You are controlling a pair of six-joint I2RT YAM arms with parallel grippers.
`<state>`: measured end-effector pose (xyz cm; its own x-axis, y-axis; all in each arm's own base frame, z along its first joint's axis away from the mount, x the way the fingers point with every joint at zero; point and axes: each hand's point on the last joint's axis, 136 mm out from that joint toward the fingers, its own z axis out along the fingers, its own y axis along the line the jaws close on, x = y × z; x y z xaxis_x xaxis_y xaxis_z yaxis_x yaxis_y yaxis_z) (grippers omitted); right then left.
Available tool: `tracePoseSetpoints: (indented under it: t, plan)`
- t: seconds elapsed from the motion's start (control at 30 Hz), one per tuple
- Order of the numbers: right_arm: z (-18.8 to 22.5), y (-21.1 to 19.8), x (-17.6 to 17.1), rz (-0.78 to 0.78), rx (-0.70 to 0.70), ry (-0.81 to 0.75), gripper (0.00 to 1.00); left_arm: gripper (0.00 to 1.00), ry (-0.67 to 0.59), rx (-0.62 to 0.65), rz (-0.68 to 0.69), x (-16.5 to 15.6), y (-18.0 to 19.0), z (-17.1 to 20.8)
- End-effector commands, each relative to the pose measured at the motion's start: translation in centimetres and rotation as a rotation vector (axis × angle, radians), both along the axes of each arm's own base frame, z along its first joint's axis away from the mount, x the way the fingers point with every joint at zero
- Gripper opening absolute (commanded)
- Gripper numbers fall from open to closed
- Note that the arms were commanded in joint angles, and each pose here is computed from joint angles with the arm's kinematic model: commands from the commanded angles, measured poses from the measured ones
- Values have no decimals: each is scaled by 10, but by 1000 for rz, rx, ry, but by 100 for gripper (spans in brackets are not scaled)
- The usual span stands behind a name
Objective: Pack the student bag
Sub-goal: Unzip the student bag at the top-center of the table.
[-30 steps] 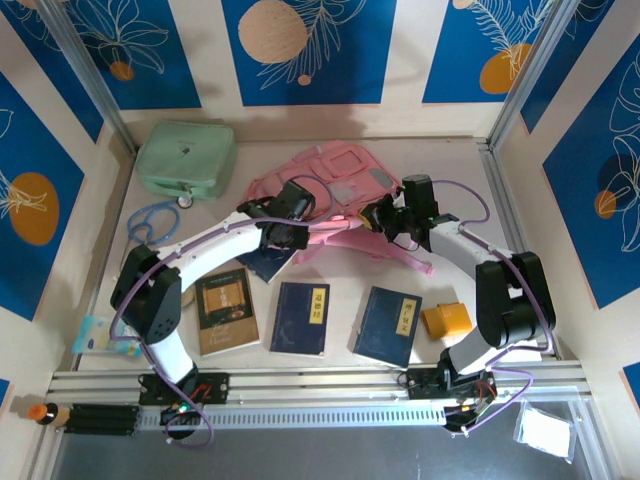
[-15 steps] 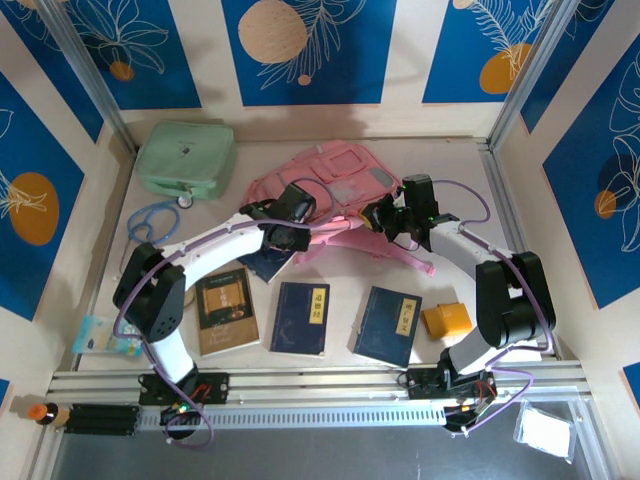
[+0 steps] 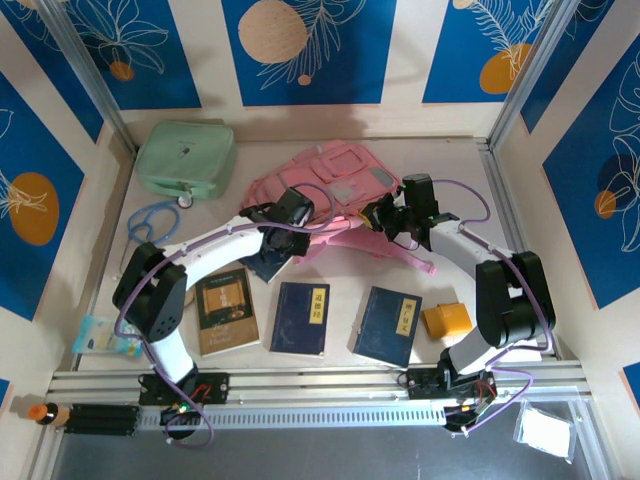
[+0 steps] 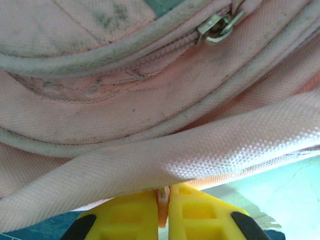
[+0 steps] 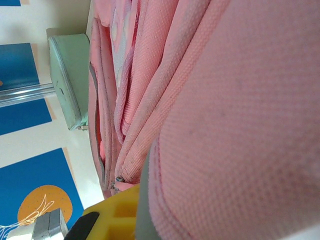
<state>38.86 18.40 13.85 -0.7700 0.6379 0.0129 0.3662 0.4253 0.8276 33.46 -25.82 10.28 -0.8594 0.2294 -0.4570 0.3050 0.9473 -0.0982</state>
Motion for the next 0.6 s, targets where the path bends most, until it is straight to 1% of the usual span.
tracePoseSetpoints:
  t: [0.0, 0.07, 0.2, 0.27, 0.4, 0.5, 0.57]
  plan:
    - [22, -1, 12, 15, 20, -68, 0, 7, -23, 9, 27, 4, 19, 8]
    - [18, -8, 13, 2, 2, -66, 0, 0, -13, -5, 18, 3, 24, 10]
    - [13, -25, 19, -20, -37, -73, 0, 0, 4, -13, -3, -4, 41, 10]
    - [11, -33, 23, -22, -65, -84, 0, 0, 9, 8, -4, -5, 52, 8]
    - [3, -52, 36, -27, -136, -116, 0, 0, 3, 42, -20, -4, 62, 9]
    - [-5, -65, 52, -15, -209, -154, 1, 0, -18, 16, -49, 2, 54, 15]
    - [-8, -69, 64, 9, -225, -166, 4, 0, -21, -28, -76, 6, 41, 19]
